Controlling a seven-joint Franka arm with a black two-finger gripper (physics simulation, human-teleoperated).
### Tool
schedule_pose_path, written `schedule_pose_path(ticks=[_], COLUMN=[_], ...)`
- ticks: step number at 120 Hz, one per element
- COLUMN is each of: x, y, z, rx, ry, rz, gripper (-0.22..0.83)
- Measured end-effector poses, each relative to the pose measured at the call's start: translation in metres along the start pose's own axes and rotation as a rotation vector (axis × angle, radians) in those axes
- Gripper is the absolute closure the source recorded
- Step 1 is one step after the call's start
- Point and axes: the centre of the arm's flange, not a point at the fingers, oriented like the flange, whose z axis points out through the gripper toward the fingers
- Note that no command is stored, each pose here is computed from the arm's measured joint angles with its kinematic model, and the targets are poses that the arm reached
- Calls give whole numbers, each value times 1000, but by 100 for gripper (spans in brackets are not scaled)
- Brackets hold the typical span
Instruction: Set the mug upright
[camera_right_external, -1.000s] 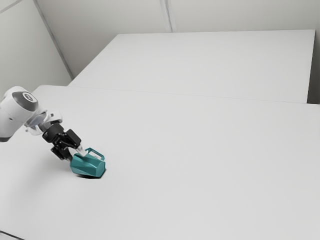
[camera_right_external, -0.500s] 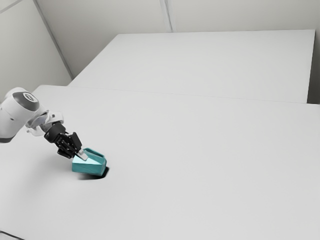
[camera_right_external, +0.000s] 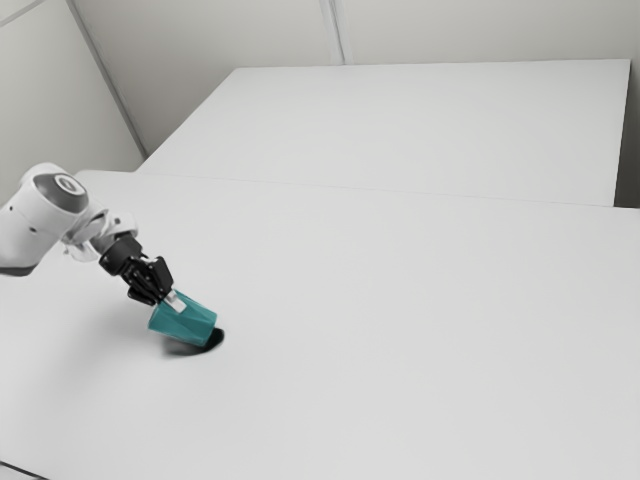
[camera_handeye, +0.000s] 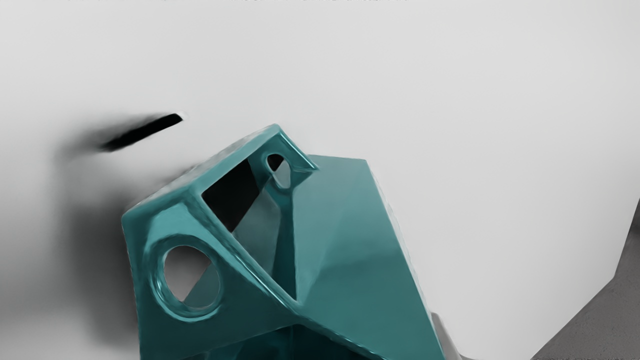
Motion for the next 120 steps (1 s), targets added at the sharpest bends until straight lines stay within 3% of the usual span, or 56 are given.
schedule_pose_path(ticks=[61, 120], x=[14, 32], y=[56, 103], z=[0, 22], rx=[246, 571], ry=[-44, -77], rz=[91, 74], gripper=[78, 78])
